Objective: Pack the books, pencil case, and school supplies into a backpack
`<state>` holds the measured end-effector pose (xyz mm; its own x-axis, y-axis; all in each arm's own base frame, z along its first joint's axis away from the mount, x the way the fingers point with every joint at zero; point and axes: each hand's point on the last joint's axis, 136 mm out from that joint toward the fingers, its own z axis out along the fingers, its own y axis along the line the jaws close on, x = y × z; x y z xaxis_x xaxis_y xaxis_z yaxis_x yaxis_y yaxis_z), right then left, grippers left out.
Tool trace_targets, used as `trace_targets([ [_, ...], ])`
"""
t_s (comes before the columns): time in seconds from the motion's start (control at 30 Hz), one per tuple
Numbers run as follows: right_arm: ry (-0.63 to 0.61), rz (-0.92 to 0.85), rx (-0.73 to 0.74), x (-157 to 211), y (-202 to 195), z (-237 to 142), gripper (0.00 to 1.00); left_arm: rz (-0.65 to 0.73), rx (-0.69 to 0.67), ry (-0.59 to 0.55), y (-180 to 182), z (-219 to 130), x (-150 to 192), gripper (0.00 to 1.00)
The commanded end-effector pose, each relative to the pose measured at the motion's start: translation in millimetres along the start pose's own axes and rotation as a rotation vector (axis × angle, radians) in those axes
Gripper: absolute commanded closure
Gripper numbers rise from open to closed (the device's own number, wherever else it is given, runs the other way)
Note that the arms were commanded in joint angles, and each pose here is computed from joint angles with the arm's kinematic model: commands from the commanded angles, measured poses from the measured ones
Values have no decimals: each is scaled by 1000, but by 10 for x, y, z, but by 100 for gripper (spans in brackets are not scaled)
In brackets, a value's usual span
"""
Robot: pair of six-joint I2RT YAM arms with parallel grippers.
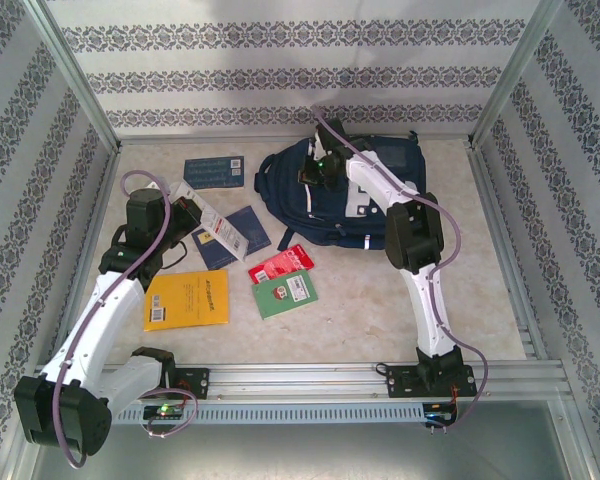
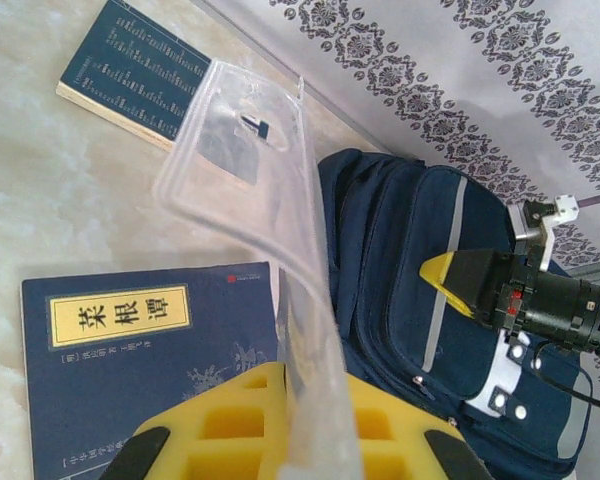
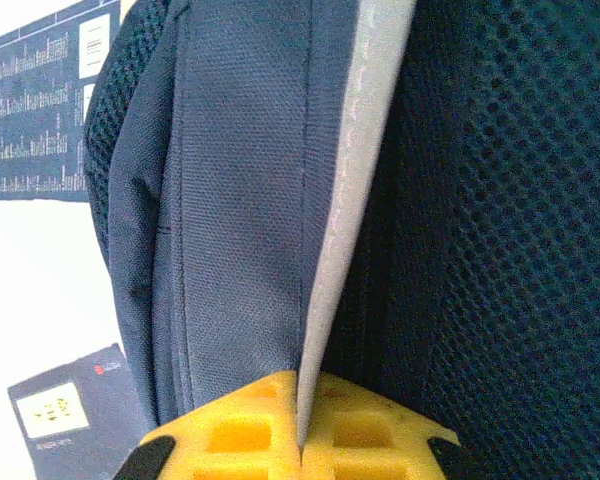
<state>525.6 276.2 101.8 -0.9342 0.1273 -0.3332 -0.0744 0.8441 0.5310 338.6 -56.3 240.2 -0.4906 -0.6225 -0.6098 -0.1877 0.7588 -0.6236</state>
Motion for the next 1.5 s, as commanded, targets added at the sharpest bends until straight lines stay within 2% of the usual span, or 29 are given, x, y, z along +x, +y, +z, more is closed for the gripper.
trace_targets([
  [0.0,-14,-8,-25,-54,82,-193,100,6,34,-27,-49,-10,-73,100],
  [0.2,-127,17,-152,-264,452,-901,100,10,86,-20,-202,-57,-125,100],
  [0.43,-204,85,-405,-340,777,-1619,100,-87,178,-15,-424,-266,-175,100],
  [0.7,-219,106,-635,-367,944,-2219,100,-176,246,-38,-560,-753,-204,100],
  [0.83,-230,125,-679,-381,942,-2399,100,-194,224,-8,-518,-868,-119,100],
  [1.0,-239,182,-740,-359,917,-2476,100,-273,240,16,-457,-825,-6,100],
  [1.17,-267,186,-780,-305,949,-2581,100,-301,286,3,-553,-731,-86,100],
  [1.33,-266,191,-855,-278,992,-2677,100,-346,332,-29,-708,-446,-310,100],
  [1.47,-279,195,-931,-288,1045,-2775,100,-320,327,-46,-814,-117,-500,100],
])
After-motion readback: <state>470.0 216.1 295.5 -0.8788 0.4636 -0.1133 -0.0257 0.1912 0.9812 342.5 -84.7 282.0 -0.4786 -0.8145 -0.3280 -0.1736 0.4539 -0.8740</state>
